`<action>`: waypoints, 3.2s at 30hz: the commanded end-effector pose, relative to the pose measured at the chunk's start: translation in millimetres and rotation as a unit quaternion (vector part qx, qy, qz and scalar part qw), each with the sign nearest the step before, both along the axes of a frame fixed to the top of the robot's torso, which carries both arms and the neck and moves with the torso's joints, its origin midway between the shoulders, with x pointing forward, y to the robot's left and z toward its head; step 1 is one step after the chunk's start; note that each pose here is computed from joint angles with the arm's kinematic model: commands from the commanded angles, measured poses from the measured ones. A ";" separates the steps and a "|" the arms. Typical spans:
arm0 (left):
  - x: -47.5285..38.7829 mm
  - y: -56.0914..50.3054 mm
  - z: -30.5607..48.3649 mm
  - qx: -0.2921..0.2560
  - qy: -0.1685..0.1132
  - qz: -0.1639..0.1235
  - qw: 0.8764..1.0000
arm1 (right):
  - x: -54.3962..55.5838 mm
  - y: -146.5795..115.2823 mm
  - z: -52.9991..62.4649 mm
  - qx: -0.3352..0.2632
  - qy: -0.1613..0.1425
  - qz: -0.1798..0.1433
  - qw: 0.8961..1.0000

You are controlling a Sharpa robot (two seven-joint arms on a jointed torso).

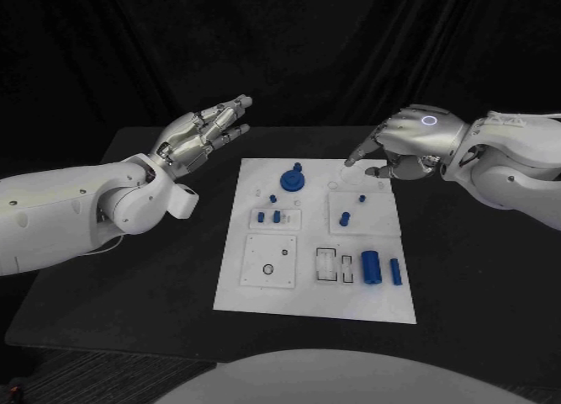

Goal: Assemble the parts on the task board

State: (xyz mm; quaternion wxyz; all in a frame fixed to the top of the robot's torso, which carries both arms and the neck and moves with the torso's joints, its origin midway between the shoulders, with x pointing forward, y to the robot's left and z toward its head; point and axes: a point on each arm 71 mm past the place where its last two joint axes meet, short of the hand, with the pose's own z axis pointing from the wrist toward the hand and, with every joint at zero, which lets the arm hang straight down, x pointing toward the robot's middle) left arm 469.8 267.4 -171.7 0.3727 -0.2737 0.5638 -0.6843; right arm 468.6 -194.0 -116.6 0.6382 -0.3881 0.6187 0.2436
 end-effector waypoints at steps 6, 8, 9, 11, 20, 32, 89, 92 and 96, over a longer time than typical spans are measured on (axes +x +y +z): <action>-2.4 9.6 1.7 -0.072 0.011 -0.016 0.997 | 4.1 -4.0 -13.5 -0.049 -0.002 -0.008 0.999; -2.2 10.3 0.2 -0.071 0.013 -0.014 0.997 | 4.5 -5.5 -17.0 -0.051 0.002 -0.011 0.999; -2.2 10.4 -0.5 -0.071 0.014 -0.014 0.997 | 4.6 -6.3 -18.4 -0.051 0.004 -0.013 0.999; -2.2 10.4 -2.0 -0.070 0.017 -0.014 0.997 | 5.0 -8.2 -21.3 -0.052 0.006 -0.016 0.998; -2.6 6.5 -5.5 -0.068 0.019 -0.010 0.997 | 8.7 -15.6 -33.6 -0.064 0.023 -0.036 0.997; -3.2 2.3 -9.0 -0.067 0.034 -0.025 0.997 | 12.8 -20.2 -52.3 -0.065 0.033 -0.046 0.996; -0.1 -2.9 -15.5 -0.063 0.049 -0.038 0.996 | 23.1 -12.3 -92.3 -0.070 0.057 -0.040 0.995; 0.1 -3.3 -16.1 -0.062 0.050 -0.038 0.996 | 23.0 -12.5 -91.8 -0.068 0.054 -0.041 0.995; 0.7 -3.8 -16.8 -0.061 0.052 -0.038 0.996 | 22.8 -12.8 -91.0 -0.064 0.050 -0.040 0.996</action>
